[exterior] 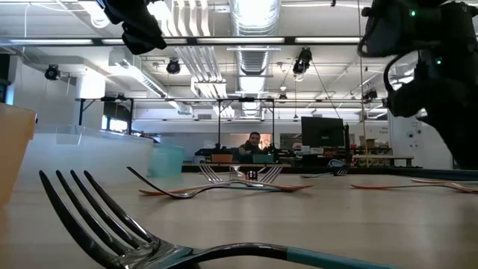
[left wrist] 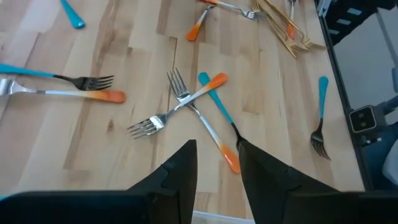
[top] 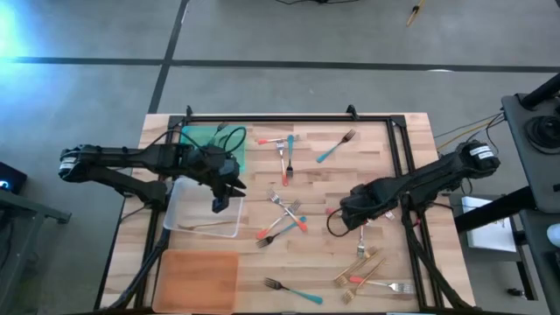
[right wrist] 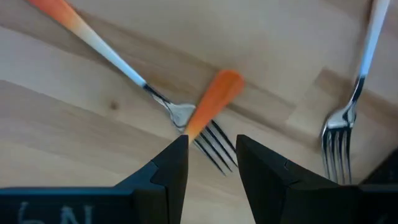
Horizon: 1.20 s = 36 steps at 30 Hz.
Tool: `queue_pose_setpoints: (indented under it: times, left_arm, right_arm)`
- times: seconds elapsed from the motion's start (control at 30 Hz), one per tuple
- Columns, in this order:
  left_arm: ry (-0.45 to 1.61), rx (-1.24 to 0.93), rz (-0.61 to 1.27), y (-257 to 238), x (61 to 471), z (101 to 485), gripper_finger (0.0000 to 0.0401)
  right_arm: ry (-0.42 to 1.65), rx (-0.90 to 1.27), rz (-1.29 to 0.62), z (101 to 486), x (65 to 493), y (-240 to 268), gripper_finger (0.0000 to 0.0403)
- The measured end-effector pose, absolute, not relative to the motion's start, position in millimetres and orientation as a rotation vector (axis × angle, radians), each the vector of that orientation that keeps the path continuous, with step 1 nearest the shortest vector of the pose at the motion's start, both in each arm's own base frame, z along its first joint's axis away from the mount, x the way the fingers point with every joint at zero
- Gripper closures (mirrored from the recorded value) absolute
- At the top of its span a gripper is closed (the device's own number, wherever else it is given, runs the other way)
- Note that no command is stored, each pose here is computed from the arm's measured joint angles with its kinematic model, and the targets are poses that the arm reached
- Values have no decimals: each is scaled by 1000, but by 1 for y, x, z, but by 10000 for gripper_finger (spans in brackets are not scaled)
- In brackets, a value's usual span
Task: Sort silverware by color (type)
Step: Put the orange fork into the orange bin
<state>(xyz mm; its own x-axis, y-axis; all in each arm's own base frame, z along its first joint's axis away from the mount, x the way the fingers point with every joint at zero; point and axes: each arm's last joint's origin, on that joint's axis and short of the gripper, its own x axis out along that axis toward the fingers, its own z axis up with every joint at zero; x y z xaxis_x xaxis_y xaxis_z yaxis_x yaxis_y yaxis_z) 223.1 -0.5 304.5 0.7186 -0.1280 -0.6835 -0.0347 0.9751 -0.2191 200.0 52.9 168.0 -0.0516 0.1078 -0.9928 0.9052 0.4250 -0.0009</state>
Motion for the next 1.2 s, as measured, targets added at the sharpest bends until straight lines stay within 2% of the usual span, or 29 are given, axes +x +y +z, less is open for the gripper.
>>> queue_pose_setpoints:
  times: [0.27,0.57,0.87,1.2]
  left_arm:
    - [770,-192,-64,0,223,304,299]
    - [774,-167,-73,0,223,304,299]
    - [778,-167,-72,0,222,303,299]
    - [802,-157,-76,0,221,302,299]
  right_arm:
    - [1602,964,-821,146,210,73,278]
    - [1552,969,-758,153,221,77,278]
    - [1509,941,-776,154,220,74,277]
    - [1453,1110,-673,156,234,82,278]
